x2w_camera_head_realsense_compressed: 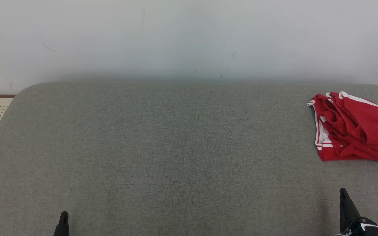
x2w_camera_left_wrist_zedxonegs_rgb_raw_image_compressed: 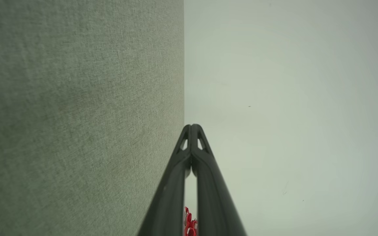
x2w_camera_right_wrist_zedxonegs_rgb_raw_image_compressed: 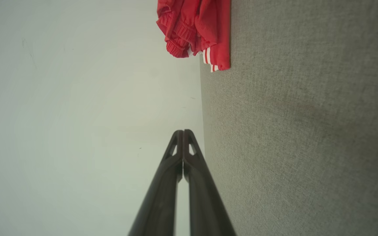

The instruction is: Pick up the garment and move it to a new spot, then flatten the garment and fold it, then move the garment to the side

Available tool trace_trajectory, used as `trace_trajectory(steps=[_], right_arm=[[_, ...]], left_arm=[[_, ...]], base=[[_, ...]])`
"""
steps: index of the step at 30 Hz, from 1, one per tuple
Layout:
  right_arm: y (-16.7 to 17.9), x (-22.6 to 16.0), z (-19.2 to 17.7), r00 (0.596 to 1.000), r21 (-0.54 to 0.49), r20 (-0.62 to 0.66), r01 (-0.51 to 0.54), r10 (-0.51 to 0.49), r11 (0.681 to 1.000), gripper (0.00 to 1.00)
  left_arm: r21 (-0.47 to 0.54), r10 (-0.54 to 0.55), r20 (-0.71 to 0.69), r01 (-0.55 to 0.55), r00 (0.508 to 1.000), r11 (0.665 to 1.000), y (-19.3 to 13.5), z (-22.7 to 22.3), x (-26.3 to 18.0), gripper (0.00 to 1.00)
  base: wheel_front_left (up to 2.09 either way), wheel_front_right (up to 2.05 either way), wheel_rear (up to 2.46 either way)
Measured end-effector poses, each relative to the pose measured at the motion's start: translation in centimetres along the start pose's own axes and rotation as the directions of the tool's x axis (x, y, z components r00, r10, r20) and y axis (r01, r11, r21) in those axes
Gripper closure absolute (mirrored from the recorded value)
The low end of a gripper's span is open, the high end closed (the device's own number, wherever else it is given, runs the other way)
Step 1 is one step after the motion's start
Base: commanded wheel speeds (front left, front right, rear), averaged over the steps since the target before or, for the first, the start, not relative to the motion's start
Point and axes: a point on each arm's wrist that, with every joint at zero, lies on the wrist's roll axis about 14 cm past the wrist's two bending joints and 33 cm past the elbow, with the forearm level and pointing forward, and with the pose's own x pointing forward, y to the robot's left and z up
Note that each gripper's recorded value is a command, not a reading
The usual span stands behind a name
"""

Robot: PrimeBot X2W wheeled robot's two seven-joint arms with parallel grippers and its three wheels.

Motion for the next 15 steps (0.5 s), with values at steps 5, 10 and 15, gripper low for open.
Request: trace_trajectory(steps=[5,10,15], right_arm=[[-0.01,0.0,0.0,1.0,0.0,0.001,0.0,0.0,1.0,1.0],[-0.01,0.0,-0.02,1.0,0.001,0.0,0.0,0.0,1.0,1.0],[-0.01,0.0,-0.03,1.0,0.002,0.0,0.0,0.0,1.0,1.0]], left_arm=[[-0.001,0.0,0.001,0.0,1.0,1.0,0.0,0.01,0.0,1.0],[-0.001,0.0,0.0,0.0,1.0,1.0,0.01,-0.01,0.0,1.0],[-0.003,0.0,-0.001,0.0,1.0,1.0,0.01,-0.04,0.0,1.0]], base=[[0.0,0.0,0.0],[0.0,0.0,0.0],[0.0,0.0,0.0]])
